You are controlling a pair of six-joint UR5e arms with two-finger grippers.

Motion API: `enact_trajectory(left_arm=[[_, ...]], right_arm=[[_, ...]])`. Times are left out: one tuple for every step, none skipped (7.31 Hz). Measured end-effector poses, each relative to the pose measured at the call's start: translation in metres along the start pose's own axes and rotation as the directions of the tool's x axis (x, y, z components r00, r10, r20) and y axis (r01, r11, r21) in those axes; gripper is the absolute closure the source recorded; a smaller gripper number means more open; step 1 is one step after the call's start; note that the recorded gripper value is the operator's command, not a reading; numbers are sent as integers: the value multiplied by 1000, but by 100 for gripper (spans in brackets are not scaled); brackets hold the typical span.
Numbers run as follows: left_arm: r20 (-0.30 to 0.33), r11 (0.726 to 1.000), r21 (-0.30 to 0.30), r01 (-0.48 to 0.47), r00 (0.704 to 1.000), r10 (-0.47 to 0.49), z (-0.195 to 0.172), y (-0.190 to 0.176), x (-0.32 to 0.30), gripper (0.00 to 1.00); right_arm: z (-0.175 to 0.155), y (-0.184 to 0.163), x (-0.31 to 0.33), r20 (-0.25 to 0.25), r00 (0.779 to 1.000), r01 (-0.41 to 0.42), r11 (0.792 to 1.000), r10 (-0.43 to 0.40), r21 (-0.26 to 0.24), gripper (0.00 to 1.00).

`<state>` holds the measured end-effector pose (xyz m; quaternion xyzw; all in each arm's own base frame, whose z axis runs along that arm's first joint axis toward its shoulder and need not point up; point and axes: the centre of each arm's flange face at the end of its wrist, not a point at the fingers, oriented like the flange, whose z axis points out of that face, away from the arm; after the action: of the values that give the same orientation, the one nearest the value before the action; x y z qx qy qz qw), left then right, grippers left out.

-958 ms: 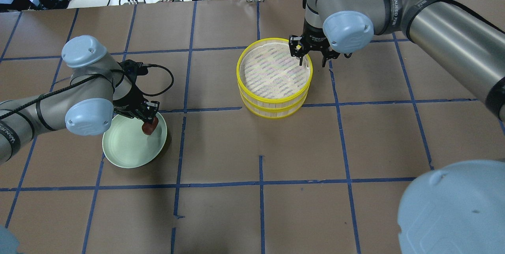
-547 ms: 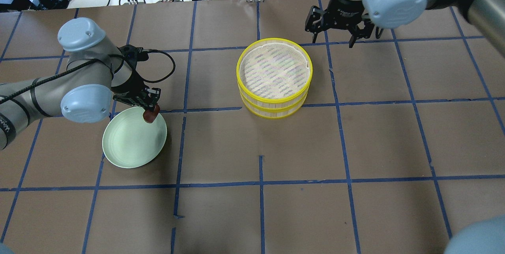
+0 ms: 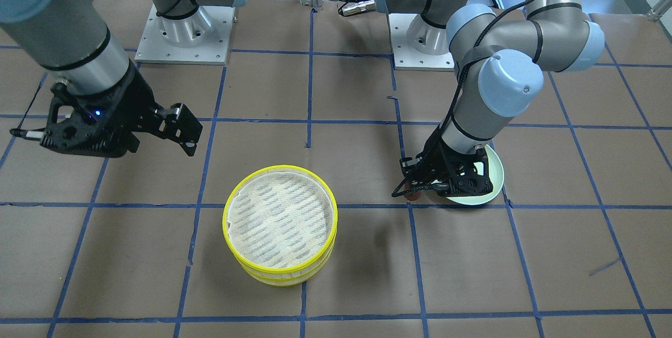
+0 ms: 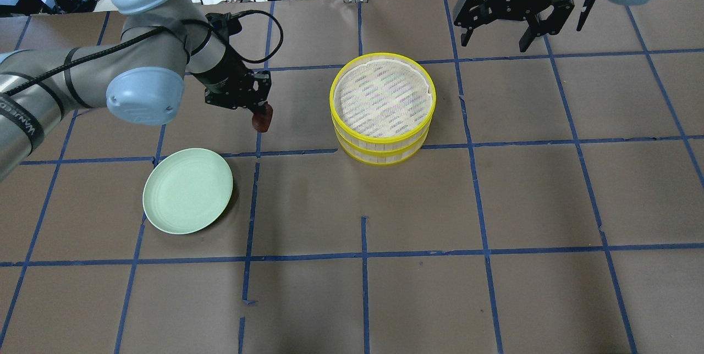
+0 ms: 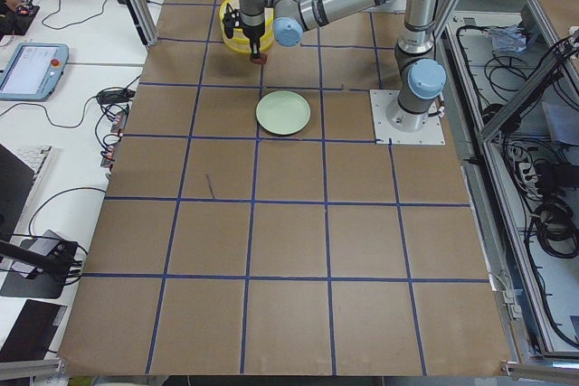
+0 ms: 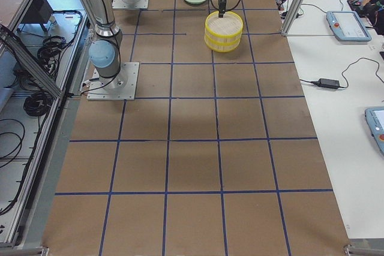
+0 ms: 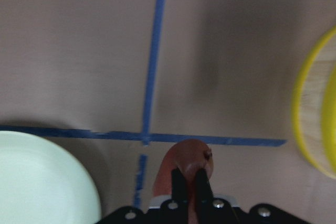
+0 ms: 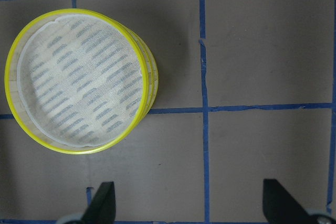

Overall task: Place buns in different layers of steamer
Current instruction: 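Carry the brown bun onto the top steamer tier and open the left gripper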

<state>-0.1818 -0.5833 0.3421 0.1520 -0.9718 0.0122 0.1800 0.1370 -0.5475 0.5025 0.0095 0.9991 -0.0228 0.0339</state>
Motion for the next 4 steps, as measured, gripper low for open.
enact_trajectory(left_arm=[[-82, 997, -7, 81, 993, -81, 4, -2, 18, 98], [-148, 989, -15, 148, 978, -149, 17, -1, 38, 22], [-195, 978, -20, 210, 958, -210, 35, 1, 57, 0], [-221, 966, -27, 257, 941, -256, 47, 3, 67, 0]], right_arm=[[-7, 7, 6, -45, 999, 25, 1000, -25, 1, 0], [-9, 13, 9, -69, 997, 32, 999, -32, 0, 0], [-3, 18, 10, -76, 997, 31, 999, -32, -9, 0], [-1, 23, 10, -77, 997, 30, 999, -31, -12, 0]])
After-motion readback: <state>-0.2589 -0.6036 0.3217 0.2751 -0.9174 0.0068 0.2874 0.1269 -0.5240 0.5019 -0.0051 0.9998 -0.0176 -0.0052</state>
